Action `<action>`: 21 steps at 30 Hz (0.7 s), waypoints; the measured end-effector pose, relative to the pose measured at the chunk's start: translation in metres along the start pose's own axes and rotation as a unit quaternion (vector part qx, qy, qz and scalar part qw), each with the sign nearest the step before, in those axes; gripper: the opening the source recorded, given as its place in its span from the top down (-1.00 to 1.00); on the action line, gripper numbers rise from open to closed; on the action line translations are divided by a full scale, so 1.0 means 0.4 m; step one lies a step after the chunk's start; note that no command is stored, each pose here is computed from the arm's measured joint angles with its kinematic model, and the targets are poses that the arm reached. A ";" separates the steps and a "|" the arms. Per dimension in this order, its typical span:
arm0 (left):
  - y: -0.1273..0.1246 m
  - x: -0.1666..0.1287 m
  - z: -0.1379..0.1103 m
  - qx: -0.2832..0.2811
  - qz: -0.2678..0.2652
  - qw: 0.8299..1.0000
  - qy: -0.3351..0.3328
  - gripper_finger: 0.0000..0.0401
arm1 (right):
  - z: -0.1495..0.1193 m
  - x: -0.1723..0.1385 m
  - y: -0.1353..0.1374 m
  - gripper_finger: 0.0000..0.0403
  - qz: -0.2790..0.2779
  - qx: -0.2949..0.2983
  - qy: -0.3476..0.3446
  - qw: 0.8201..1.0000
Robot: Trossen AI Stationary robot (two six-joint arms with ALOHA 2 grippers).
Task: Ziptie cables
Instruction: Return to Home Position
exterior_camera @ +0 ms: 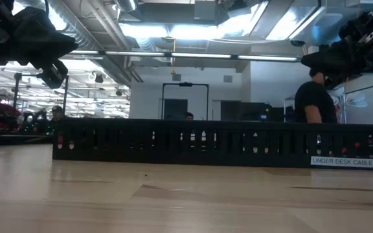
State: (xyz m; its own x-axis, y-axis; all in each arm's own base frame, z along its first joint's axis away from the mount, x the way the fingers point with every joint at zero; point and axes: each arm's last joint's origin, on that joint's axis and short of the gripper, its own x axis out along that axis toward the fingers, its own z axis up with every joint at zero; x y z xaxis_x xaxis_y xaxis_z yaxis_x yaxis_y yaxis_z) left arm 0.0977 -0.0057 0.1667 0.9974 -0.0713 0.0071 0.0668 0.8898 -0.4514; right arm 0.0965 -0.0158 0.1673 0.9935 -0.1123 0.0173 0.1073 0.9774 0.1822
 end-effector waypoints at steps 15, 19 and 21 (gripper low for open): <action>0.000 0.000 0.000 -0.001 0.000 1.000 0.000 0.82 | 0.000 0.000 0.000 0.85 0.000 0.000 0.000 1.000; 0.000 0.000 0.000 -0.002 0.000 1.000 0.000 0.82 | 0.000 0.000 0.000 0.85 0.000 0.000 0.000 1.000; 0.000 0.000 0.000 -0.002 0.000 1.000 0.000 0.82 | 0.000 0.000 0.000 0.85 0.000 0.000 0.000 1.000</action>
State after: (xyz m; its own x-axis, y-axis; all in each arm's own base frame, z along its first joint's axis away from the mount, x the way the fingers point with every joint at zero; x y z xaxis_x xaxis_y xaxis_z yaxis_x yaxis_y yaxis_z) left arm 0.0977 -0.0056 0.1667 0.9974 -0.0710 0.0071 0.0665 0.8884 -0.4543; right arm 0.0965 -0.0158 0.1673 0.9935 -0.1123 0.0175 0.1072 0.9774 0.1821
